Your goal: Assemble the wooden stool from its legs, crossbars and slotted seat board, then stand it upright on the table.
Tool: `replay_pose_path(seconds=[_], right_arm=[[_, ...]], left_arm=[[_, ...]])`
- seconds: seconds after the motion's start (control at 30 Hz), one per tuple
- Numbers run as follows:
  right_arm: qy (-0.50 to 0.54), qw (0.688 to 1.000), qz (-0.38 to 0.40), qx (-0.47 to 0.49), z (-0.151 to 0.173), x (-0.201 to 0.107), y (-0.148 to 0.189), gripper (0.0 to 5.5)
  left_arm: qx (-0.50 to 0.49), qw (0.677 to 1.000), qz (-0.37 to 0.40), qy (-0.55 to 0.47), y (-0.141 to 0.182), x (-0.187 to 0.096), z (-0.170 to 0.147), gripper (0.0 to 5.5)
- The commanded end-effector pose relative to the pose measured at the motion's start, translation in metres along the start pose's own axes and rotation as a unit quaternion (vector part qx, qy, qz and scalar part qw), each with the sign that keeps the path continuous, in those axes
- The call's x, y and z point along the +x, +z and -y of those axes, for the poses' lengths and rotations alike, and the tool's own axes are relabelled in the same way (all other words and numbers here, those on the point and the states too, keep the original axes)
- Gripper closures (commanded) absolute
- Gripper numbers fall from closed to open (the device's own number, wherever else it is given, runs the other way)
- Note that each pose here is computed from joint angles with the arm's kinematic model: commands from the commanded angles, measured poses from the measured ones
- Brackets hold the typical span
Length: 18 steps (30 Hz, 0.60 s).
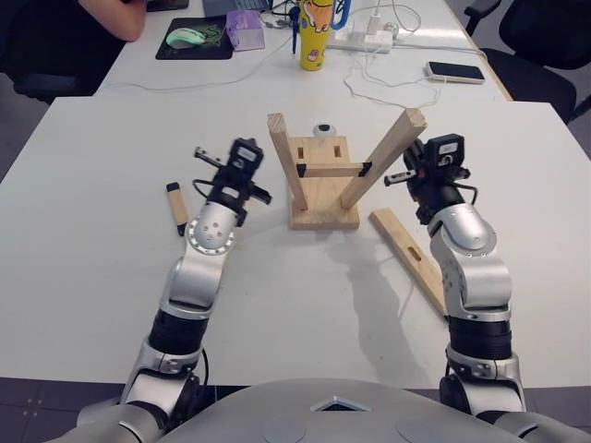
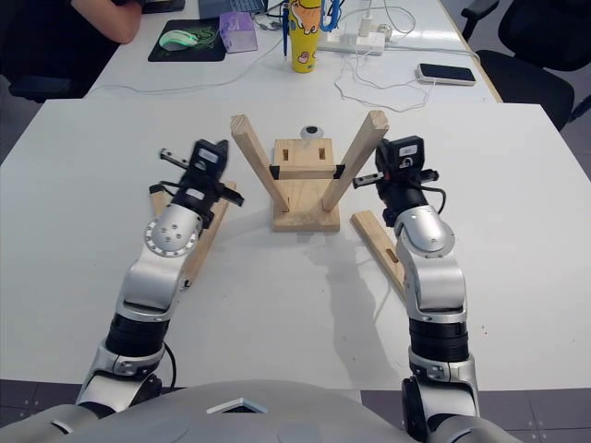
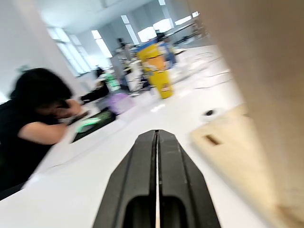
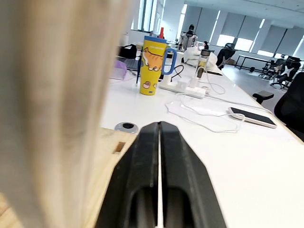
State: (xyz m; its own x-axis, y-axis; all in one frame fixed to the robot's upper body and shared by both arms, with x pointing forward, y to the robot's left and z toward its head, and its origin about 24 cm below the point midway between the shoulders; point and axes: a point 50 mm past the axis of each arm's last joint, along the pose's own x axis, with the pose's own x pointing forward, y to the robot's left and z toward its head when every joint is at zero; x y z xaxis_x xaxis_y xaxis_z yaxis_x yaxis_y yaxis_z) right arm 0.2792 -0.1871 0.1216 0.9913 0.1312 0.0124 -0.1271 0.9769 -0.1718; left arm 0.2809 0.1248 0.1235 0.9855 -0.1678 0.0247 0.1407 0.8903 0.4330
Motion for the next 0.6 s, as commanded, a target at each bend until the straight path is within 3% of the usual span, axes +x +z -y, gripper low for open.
replay_pose_path(seconds=[0.03,0.17,0.33,0.47,0.6], right_arm=[[0.051,0.998,-0.019,0.01,-0.002,0.009,-0.008,5.5],[0.115,0.993,-0.038,-0.004,-0.007,0.015,-0.015,5.5],[0.175,0.984,-0.036,-0.016,-0.02,0.014,-0.014,5.5],[0.203,0.978,-0.037,-0.022,-0.033,0.007,-0.015,5.5],[0.229,0.971,-0.038,-0.048,-0.042,0.004,-0.017,5.5]], left_arm=[[0.002,0.999,-0.024,-0.032,-0.014,-0.005,-0.005,5.45],[0.03,0.99,-0.061,-0.124,-0.032,-0.015,-0.021,5.45],[0.064,0.947,-0.135,-0.286,-0.05,-0.037,-0.041,5.45],[0.064,0.895,-0.154,-0.413,-0.05,-0.055,-0.036,5.45],[0.059,0.875,-0.158,-0.454,-0.053,-0.059,-0.024,5.45]])
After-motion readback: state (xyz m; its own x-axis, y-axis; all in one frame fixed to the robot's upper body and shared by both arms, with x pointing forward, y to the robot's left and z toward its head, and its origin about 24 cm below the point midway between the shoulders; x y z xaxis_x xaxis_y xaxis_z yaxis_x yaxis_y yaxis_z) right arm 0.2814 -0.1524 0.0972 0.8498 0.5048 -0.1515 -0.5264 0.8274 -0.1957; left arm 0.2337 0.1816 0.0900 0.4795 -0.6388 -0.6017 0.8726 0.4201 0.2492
